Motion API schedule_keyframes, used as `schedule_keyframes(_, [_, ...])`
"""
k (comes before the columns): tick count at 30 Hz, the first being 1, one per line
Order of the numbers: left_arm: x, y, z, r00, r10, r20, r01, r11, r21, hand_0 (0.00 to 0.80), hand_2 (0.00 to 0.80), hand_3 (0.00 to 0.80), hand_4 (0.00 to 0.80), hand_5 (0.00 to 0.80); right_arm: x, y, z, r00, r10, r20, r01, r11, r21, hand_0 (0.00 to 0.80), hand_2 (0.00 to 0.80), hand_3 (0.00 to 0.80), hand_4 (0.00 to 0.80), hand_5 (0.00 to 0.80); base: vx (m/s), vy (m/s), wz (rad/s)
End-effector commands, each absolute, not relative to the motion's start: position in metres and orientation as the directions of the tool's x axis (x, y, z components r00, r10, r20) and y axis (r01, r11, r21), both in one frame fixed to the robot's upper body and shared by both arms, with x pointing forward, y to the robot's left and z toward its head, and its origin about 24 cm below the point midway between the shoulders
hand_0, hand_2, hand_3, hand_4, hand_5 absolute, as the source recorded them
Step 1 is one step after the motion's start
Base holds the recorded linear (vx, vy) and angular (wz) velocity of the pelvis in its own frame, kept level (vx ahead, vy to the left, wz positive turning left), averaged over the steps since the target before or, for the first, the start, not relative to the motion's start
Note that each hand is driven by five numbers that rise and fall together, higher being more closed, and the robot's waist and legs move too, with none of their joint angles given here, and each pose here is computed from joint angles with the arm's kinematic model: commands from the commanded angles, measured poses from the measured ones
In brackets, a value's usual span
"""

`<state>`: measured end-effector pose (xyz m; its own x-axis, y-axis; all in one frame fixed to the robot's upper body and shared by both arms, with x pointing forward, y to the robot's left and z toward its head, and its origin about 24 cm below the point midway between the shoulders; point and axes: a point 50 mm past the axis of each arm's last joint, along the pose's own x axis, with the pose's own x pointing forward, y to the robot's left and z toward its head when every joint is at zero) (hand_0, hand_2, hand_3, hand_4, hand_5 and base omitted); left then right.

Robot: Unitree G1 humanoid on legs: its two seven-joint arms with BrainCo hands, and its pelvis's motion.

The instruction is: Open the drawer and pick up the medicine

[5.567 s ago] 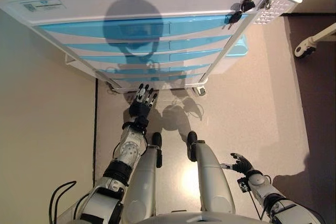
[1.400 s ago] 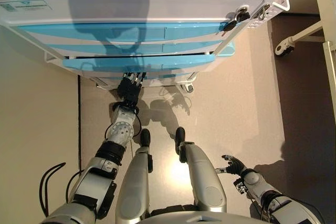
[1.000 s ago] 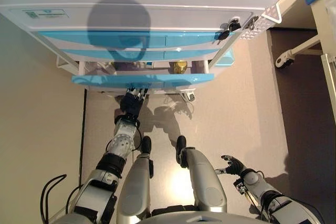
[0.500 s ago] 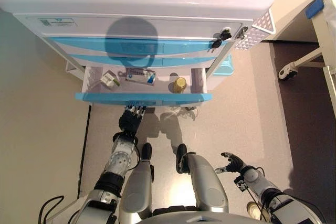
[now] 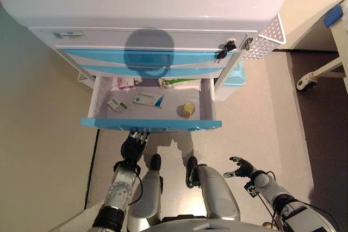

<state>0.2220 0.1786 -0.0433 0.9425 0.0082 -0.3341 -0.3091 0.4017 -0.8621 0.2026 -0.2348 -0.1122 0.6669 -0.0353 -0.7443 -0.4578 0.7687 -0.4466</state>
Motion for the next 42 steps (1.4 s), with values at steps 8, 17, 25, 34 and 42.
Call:
schedule_keyframes(8, [0.214,0.220,0.064,0.957,-0.027,0.287,0.253,0.556,-0.792,0.800,0.800,0.800,0.800,0.800,0.151,-0.258,-0.134,0.513,-0.118,-0.850,-0.515,0.750,-0.415,0.000,0.000,0.000,0.000,0.000,0.000,0.001,0.02])
schedule_keyframes(17, [0.186,0.244,0.055,0.982,0.031,0.188,0.133,0.599,-0.790,0.800,0.800,0.800,0.800,0.800,0.147,-0.262,-0.136,0.496,-0.142,-0.857,-0.503,0.758,-0.416,0.000,0.000,0.000,0.000,0.000,0.013,0.001,0.01])
schedule_keyframes(25, [0.166,0.254,0.033,0.993,0.102,0.056,-0.015,0.588,-0.809,0.800,0.800,0.800,0.800,0.800,0.147,-0.266,-0.134,0.504,-0.173,-0.846,-0.458,0.776,-0.432,0.000,0.000,0.000,0.000,0.000,0.008,0.000,0.01])
schedule_keyframes(34, [0.153,0.241,0.003,0.993,0.070,-0.097,-0.120,0.547,-0.828,0.800,0.800,0.800,0.800,0.800,0.150,-0.270,-0.132,0.517,-0.203,-0.832,-0.426,0.782,-0.455,0.000,0.000,0.000,0.000,0.000,0.003,0.004,0.02])
schedule_keyframes(42, [0.131,0.232,-0.033,0.958,0.038,-0.283,-0.259,0.531,-0.807,0.800,0.800,0.800,0.800,0.800,0.151,-0.270,-0.132,0.528,-0.215,-0.822,-0.400,0.791,-0.464,0.000,0.000,0.000,0.000,0.000,0.002,0.001,0.00])
